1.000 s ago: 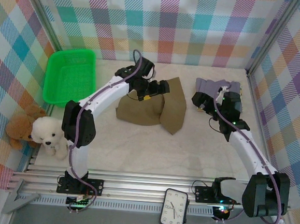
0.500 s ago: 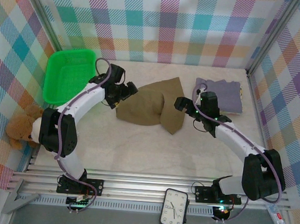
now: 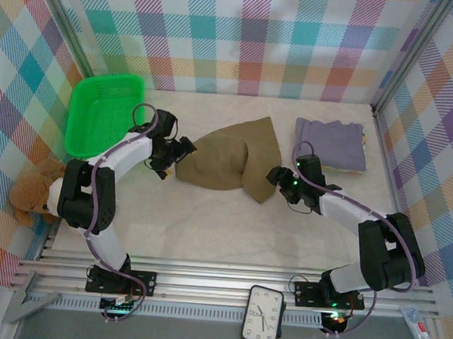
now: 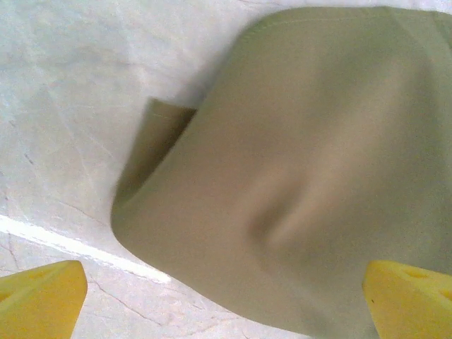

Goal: Fold and stack the skirts

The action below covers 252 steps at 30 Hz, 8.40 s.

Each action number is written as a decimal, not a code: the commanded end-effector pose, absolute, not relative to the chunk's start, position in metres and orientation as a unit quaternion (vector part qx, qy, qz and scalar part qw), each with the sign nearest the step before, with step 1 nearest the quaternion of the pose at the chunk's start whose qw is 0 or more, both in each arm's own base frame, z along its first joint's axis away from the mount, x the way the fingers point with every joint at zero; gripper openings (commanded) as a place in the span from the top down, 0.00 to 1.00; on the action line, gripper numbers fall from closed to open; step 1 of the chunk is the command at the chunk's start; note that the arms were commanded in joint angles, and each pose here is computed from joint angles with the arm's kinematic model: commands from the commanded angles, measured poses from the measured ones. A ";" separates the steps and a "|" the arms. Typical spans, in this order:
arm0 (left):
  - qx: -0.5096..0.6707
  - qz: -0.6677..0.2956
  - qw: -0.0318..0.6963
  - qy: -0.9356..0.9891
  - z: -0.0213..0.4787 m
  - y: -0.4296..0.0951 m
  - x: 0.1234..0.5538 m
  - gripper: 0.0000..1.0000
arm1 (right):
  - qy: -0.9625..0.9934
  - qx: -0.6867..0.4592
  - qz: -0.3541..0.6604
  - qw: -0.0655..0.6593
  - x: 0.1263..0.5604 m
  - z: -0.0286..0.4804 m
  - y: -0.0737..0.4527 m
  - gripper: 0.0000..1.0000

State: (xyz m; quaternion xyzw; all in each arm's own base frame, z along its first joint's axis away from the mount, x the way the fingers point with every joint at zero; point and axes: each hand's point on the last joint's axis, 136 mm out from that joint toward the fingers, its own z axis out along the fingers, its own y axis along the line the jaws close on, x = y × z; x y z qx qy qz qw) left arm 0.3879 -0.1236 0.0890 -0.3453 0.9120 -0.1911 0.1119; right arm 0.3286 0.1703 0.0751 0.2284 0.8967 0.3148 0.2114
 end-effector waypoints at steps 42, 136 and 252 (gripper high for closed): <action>-0.226 -0.245 0.174 0.927 0.119 -0.140 0.418 0.00 | 0.910 -0.170 0.188 0.329 0.326 0.187 0.203 1.00; 0.120 -0.225 0.212 0.943 0.139 -0.219 0.279 0.16 | 0.955 -0.035 0.104 0.277 0.377 0.112 0.234 0.03; 0.064 -0.187 0.297 0.934 0.100 -0.203 0.278 1.00 | 0.826 0.434 0.328 0.146 0.313 0.082 0.143 0.22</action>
